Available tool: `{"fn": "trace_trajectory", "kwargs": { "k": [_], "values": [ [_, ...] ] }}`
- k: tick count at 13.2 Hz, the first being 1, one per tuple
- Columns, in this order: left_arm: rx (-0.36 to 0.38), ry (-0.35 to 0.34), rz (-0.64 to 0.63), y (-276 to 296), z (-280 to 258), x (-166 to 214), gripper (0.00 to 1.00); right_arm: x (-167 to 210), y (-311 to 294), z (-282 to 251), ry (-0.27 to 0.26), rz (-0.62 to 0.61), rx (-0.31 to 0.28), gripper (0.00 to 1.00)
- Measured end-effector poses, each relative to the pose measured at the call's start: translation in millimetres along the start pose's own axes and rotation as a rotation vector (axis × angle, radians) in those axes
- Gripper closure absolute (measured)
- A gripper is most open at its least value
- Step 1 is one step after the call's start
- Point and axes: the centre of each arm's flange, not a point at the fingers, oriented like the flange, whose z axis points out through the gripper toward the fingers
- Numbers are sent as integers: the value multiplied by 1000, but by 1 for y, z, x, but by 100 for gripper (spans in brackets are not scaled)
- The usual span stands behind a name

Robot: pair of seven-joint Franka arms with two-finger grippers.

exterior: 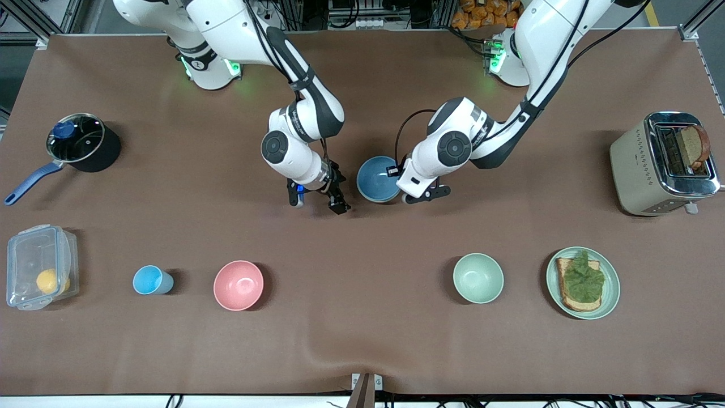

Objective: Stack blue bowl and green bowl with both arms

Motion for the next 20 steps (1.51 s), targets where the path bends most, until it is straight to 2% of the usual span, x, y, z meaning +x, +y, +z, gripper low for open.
{"fn": "trace_trajectory", "kwargs": {
  "k": [5, 7, 8, 11, 13, 16, 20],
  "values": [
    [-34, 32, -6, 7, -20, 11, 30, -1, 2, 0, -5, -1, -27, 0],
    [-48, 60, -6, 13, -57, 17, 7, 0, 1, -4, -10, -26, -55, 0],
    [-41, 76, -9, 12, -86, 21, 0, 5, -1, -12, -14, -52, -83, 0],
    [48, 173, -7, -8, -188, 31, 0, 43, -17, -59, -29, -81, -186, 0],
    [81, 223, -21, -20, -235, 29, 0, 67, -22, -95, 12, -110, -258, 0],
    [66, 291, -71, -44, -288, 33, 0, 97, -23, -140, 52, -160, -332, 0],
    [63, 349, -128, -70, -347, 24, 0, 146, -25, -177, 22, -231, -384, 0]
  ]
}}
